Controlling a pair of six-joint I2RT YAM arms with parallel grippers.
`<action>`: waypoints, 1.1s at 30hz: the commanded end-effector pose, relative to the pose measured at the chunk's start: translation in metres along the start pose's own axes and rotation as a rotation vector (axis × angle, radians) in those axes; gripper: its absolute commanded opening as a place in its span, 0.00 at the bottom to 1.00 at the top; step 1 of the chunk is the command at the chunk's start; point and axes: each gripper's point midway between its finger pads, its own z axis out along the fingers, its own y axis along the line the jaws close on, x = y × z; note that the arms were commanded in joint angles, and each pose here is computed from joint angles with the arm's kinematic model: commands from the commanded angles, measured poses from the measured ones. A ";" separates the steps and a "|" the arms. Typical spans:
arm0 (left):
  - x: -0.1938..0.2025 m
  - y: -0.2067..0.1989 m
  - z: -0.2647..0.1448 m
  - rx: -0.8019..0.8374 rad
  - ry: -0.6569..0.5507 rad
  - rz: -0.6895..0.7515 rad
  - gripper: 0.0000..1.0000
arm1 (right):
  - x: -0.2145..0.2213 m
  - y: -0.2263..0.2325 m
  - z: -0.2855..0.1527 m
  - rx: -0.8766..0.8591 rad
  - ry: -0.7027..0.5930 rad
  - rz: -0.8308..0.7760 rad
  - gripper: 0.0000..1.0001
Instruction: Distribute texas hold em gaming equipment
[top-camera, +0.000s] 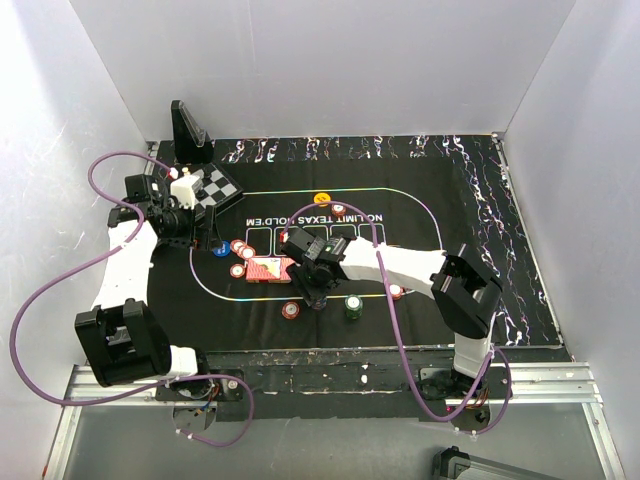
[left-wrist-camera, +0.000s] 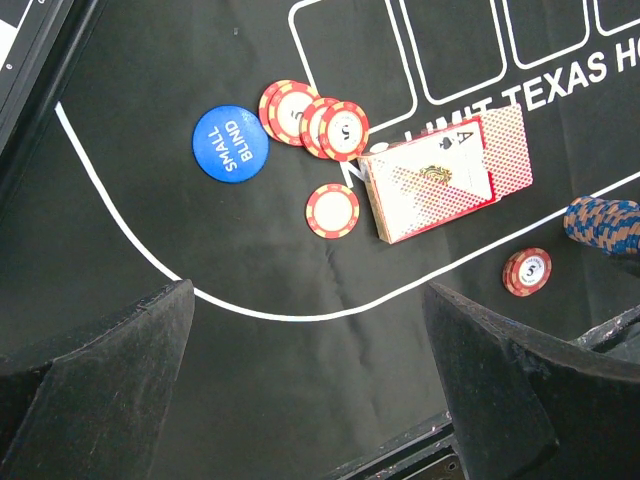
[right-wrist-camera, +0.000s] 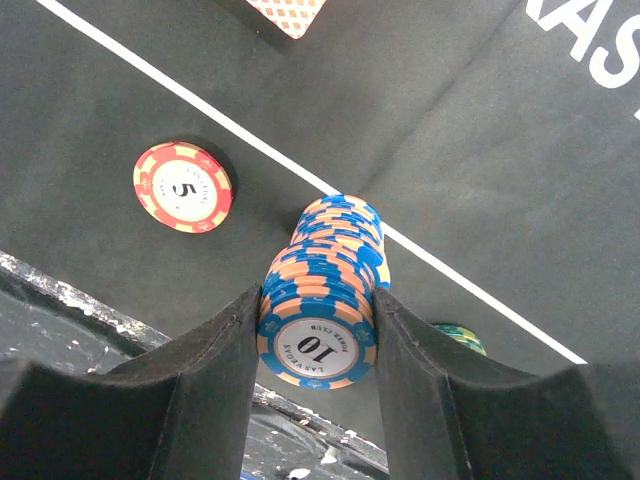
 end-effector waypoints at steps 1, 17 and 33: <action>-0.006 -0.002 -0.008 -0.008 -0.043 0.021 1.00 | 0.002 -0.002 0.002 0.012 0.000 0.003 0.51; -0.009 0.004 -0.011 0.019 -0.068 -0.032 1.00 | -0.043 -0.002 -0.043 0.049 -0.125 -0.009 0.02; -0.009 0.043 -0.030 0.006 -0.102 -0.162 1.00 | -0.150 0.121 -0.016 -0.160 -0.200 -0.228 0.01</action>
